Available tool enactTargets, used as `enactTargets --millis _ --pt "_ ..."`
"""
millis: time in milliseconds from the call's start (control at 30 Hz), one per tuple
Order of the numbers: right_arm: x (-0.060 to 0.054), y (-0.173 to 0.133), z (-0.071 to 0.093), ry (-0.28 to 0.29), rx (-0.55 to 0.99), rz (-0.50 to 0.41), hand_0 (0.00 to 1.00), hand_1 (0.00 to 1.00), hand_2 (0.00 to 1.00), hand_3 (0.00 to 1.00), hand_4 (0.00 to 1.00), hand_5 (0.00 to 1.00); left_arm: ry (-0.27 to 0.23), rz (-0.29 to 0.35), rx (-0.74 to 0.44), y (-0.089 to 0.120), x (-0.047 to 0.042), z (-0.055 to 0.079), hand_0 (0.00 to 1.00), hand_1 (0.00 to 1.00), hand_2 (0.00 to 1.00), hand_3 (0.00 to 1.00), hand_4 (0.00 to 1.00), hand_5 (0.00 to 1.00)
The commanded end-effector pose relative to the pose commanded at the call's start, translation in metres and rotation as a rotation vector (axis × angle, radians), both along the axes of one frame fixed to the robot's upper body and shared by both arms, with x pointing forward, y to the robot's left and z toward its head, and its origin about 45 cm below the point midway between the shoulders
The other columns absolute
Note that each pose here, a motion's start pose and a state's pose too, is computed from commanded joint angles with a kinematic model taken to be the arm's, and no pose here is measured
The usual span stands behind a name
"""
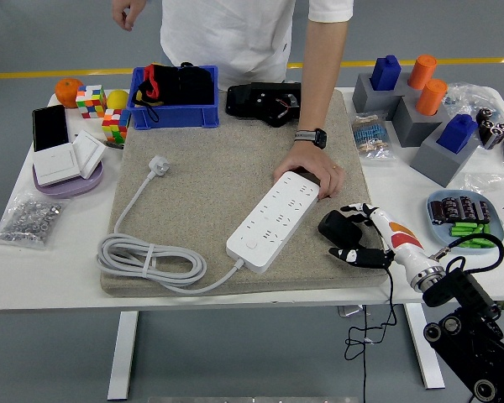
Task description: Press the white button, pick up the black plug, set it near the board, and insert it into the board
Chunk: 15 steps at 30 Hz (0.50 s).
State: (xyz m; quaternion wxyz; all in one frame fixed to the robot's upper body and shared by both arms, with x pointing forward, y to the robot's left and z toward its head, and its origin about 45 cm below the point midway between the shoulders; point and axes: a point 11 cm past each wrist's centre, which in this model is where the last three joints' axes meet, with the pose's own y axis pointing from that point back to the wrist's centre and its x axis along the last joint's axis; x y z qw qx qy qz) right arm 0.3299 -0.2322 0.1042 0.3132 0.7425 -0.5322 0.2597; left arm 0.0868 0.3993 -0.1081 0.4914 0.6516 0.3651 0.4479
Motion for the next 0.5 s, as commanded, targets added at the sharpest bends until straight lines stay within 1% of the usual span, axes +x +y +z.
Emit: enactTargets --millis 167,200,367,400,500 --pt "0.0015 0.0042 0.0007 -0.005 0.004 0.011 0.698 0.689 0.655 0.748 0.965 0.317 0.001 0.001 -0.001 -0.0002 -0.0009 -0.0002 0.7 0.67 0.647 0.65 0.562 0.191" --pt "0.0019 0.0049 0.0013 -0.008 0.005 0.013 0.678 0.663 0.633 0.73 0.927 0.297 0.001 0.001 -0.001 -0.0004 -0.0009 -0.0003 0.7 0.67 0.647 0.65 0.561 0.191" --pt "0.0043 0.0085 0.0061 -0.027 0.014 0.022 0.678 0.663 0.633 0.73 0.927 0.297 0.001 0.002 -0.002 -0.0009 -0.001 -0.0004 0.7 0.67 0.647 0.65 0.561 0.191" --pt "0.0047 0.0089 0.0071 -0.031 0.015 0.023 0.67 0.653 0.621 0.7 0.903 0.279 0.001 0.003 -0.002 -0.0009 -0.0011 -0.0005 0.699 0.67 0.647 0.65 0.561 0.191" --pt "0.0055 0.0092 0.0088 -0.04 0.016 0.024 0.67 0.653 0.621 0.7 0.903 0.279 0.002 0.003 -0.002 -0.001 -0.0013 -0.0005 0.699 0.67 0.647 0.65 0.561 0.191"
